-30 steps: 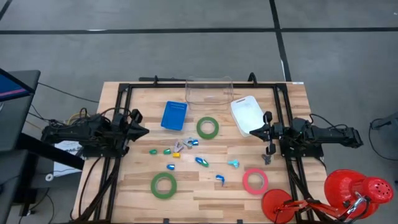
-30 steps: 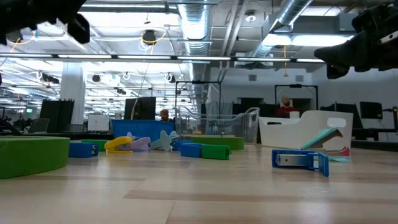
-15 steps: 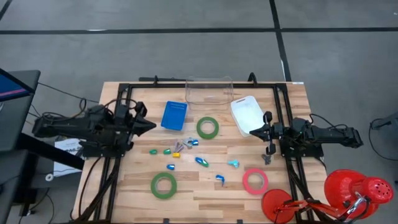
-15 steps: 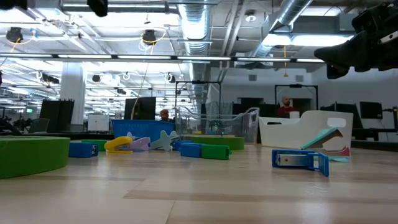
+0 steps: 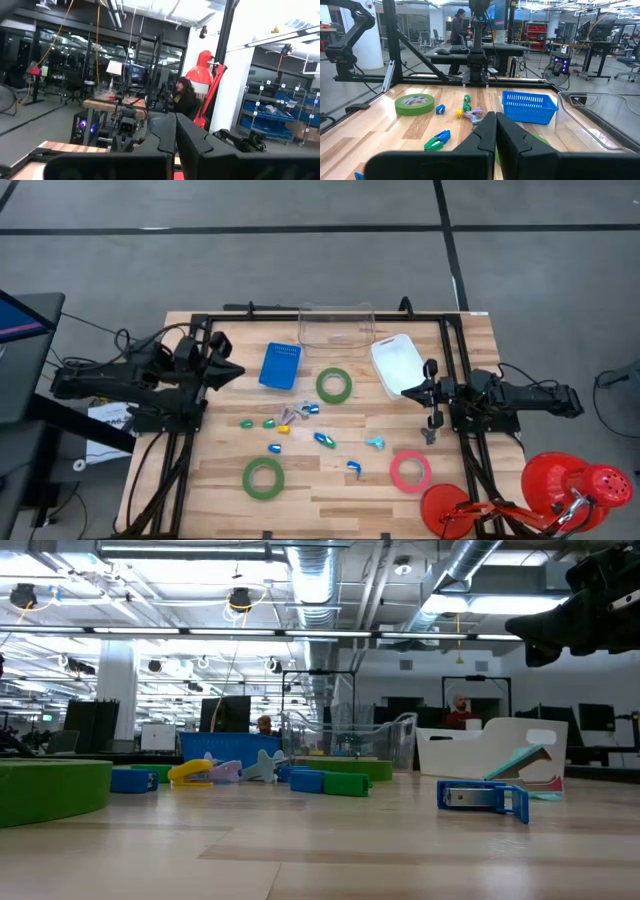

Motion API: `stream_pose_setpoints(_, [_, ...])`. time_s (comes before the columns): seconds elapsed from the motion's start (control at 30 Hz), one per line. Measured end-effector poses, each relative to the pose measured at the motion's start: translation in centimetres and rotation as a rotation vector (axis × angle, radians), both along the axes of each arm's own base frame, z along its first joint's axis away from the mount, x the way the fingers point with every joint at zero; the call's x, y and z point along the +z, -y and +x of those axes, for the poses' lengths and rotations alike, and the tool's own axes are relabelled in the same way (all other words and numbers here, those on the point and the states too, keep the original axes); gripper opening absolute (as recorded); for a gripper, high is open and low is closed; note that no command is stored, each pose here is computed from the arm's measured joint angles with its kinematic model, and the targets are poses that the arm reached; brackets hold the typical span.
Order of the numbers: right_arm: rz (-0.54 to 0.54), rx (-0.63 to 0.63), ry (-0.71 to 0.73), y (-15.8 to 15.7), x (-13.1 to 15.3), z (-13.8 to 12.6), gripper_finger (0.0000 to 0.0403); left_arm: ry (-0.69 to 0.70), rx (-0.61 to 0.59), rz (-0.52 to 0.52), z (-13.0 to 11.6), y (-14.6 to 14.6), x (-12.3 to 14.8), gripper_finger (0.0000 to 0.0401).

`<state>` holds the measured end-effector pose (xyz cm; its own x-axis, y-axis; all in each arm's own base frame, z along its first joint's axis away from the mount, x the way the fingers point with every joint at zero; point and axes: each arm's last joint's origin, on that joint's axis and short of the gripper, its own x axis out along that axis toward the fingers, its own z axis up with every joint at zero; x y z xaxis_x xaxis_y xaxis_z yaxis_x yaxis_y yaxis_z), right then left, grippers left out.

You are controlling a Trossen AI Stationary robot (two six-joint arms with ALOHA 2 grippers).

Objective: Pick and place Stapler, Stapler remover, tape
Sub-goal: Put the top left green stapler into the blue bin

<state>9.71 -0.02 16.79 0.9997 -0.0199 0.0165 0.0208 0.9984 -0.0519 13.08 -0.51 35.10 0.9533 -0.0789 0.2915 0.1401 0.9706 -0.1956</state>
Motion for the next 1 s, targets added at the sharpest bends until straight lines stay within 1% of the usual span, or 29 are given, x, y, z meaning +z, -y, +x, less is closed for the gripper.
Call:
stream_pose_setpoints(0.2, [0.000,0.000,0.000,0.0,0.0,0.0,0.0001,-0.091,0.000,0.003,-0.5,0.0,1.2,0.0003])
stream_pose_setpoints(0.4, [0.000,0.000,0.000,0.0,0.0,0.0,0.0001,-0.178,0.002,0.011,-1.0,0.0,1.7,0.0003])
stream_pose_setpoints(0.53, [0.000,0.000,0.000,0.0,0.0,0.0,0.0001,-0.304,0.038,0.027,-1.1,-0.1,1.1,0.0003])
stream_pose_setpoints(0.67, [0.000,0.000,0.000,0.0,0.0,0.0,0.0001,-0.429,0.073,0.029,-0.9,-0.2,-0.1,0.0003])
stream_pose_setpoints(0.83, [0.000,0.000,0.000,0.0,0.0,0.0,0.0001,-0.565,0.073,0.017,-0.3,-0.2,-1.4,0.0003])
stream_pose_setpoints(1.0, [0.000,0.000,0.000,0.0,0.0,0.0,0.0001,-0.661,0.055,0.001,0.3,-0.1,-1.8,0.0003])
